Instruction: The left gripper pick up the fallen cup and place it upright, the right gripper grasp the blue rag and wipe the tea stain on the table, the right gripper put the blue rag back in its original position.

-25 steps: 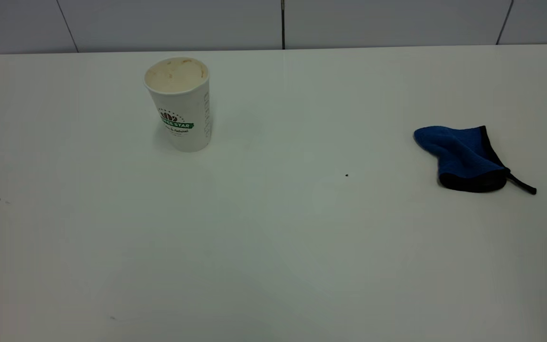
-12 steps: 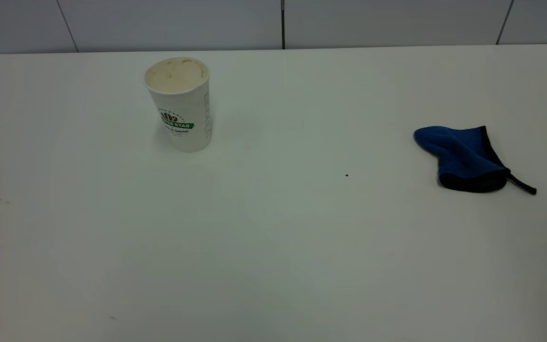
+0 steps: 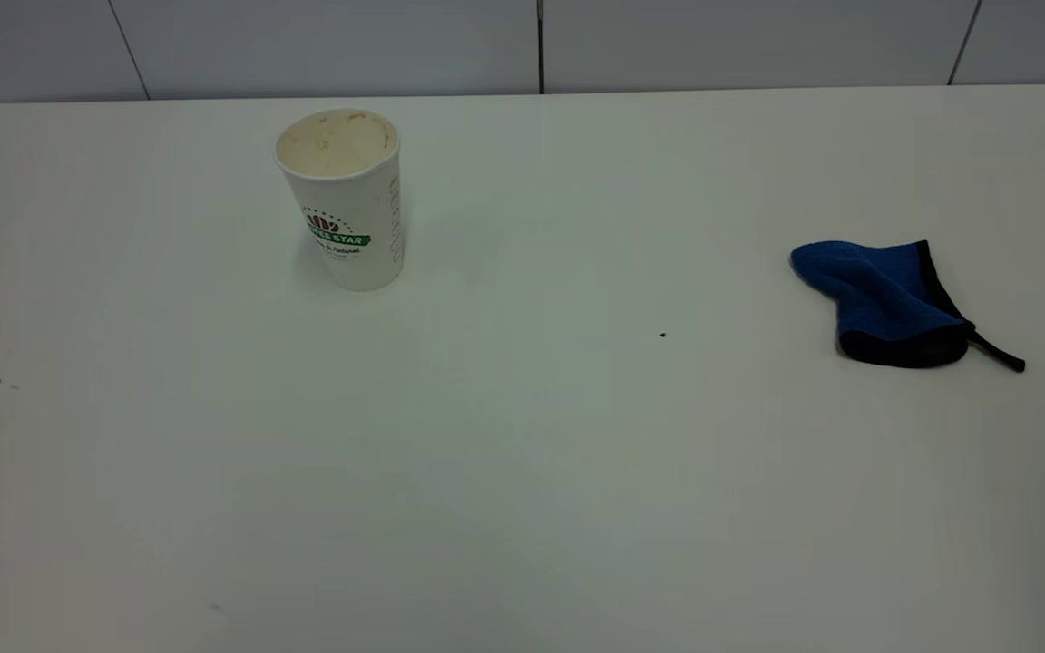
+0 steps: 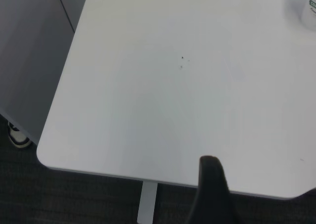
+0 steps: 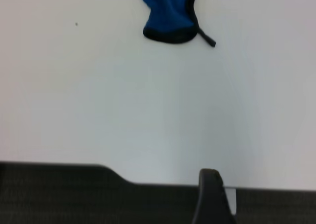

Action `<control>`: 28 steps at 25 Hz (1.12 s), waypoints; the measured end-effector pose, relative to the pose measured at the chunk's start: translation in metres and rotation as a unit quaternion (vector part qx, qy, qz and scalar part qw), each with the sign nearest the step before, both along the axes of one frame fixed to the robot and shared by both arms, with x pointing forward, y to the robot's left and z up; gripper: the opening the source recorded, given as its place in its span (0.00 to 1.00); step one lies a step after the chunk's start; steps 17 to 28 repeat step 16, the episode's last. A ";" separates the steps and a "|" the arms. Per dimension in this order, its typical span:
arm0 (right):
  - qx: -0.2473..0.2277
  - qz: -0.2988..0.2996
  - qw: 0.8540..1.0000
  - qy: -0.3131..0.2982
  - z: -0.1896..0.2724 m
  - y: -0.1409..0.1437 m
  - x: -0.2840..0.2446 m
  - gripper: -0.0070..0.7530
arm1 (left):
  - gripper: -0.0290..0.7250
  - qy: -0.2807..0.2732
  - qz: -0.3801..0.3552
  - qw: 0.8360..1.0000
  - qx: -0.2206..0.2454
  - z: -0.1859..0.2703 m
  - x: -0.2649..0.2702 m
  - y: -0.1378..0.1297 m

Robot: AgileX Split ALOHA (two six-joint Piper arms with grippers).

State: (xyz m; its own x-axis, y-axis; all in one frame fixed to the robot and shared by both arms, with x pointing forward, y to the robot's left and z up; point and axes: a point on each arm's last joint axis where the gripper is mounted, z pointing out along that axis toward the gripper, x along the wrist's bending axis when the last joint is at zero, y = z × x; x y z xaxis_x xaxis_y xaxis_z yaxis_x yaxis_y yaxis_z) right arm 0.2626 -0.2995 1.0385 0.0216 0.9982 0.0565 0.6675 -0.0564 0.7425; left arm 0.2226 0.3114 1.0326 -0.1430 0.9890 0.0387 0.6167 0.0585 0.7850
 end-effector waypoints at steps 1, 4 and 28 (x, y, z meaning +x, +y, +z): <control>0.001 0.000 1.000 -0.012 0.000 0.000 -0.004 0.74 | 0.79 0.000 0.000 1.000 0.000 0.000 0.000 0.000; 0.003 0.000 0.999 -0.050 0.001 -0.001 -0.015 0.74 | 0.79 0.000 0.000 1.000 0.000 0.000 0.000 0.000; 0.006 0.000 0.996 -0.094 0.001 -0.002 -0.030 0.74 | 0.79 0.000 0.000 1.000 0.000 0.000 0.000 0.000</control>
